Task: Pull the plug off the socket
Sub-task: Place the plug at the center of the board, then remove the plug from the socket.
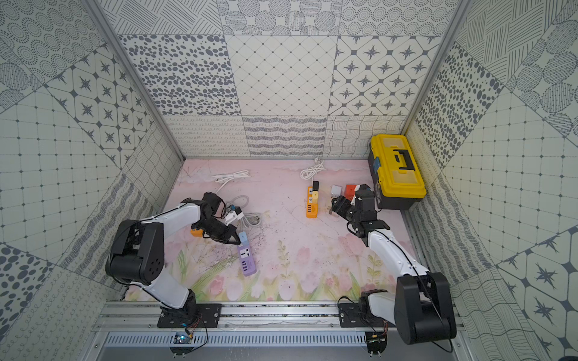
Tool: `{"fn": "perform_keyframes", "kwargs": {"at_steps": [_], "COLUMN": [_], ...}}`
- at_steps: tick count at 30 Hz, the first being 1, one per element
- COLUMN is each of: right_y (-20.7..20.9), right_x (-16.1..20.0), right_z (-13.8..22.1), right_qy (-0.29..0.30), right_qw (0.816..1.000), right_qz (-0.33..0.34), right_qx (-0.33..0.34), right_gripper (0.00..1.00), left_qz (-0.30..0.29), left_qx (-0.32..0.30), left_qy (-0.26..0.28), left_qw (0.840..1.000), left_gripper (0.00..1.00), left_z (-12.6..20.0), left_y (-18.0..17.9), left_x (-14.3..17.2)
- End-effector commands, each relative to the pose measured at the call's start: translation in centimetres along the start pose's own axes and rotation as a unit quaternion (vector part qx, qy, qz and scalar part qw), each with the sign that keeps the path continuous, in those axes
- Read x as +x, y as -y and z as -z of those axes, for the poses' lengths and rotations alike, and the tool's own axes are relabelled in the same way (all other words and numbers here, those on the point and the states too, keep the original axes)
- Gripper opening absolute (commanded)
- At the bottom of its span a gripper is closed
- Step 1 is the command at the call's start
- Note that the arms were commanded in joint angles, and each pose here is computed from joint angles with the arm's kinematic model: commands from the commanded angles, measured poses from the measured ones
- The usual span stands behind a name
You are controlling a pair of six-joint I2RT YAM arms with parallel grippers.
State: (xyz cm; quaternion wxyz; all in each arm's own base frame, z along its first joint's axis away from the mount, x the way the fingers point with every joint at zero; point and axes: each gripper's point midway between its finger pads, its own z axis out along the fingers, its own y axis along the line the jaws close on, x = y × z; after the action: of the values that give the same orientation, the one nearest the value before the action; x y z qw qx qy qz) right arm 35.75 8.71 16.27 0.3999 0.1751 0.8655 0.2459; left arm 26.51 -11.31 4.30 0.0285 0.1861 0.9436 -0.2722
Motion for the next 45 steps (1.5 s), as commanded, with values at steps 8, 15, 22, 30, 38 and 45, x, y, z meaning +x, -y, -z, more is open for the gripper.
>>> {"fn": "perform_keyframes", "kwargs": {"at_steps": [8, 15, 22, 30, 38, 45], "right_y": [-8.5, -15.1, -21.5, -25.7, -27.0, -27.1], "right_x": [5.0, 13.0, 20.0, 25.2, 27.4, 28.3], "right_z": [3.8, 2.6, 1.4, -0.3, -2.6, -4.1], "right_qy": [-0.048, -0.107, -0.142, -0.157, -0.167, -0.167], "right_qw": [0.982, 0.956, 0.919, 0.891, 0.886, 0.884], "right_qz": [0.181, 0.262, 0.347, 0.394, 0.395, 0.401], "right_qx": [-0.014, -0.076, -0.122, -0.161, -0.178, -0.173], "right_gripper": [0.67, 0.65, 0.64, 0.59, 0.57, 0.57], "left_qz": [-0.009, -0.009, -0.009, -0.009, -0.009, -0.008], "left_qx": [-0.074, -0.075, -0.078, -0.078, -0.077, -0.076], "left_qy": [-0.014, -0.013, -0.013, -0.011, -0.013, -0.014], "left_qw": [0.997, 0.997, 0.997, 0.997, 0.997, 0.997], "left_gripper": [0.00, 0.00, 0.00, 0.00, 0.00, 0.00], "left_z": [-0.1, -0.1, 0.0, 0.0, 0.0, -0.1], "left_y": [-2.8, -2.8, -2.8, -2.8, -2.8, -2.8], "left_x": [0.5, 0.5, 0.6, 0.5, 0.6, 0.6]}}
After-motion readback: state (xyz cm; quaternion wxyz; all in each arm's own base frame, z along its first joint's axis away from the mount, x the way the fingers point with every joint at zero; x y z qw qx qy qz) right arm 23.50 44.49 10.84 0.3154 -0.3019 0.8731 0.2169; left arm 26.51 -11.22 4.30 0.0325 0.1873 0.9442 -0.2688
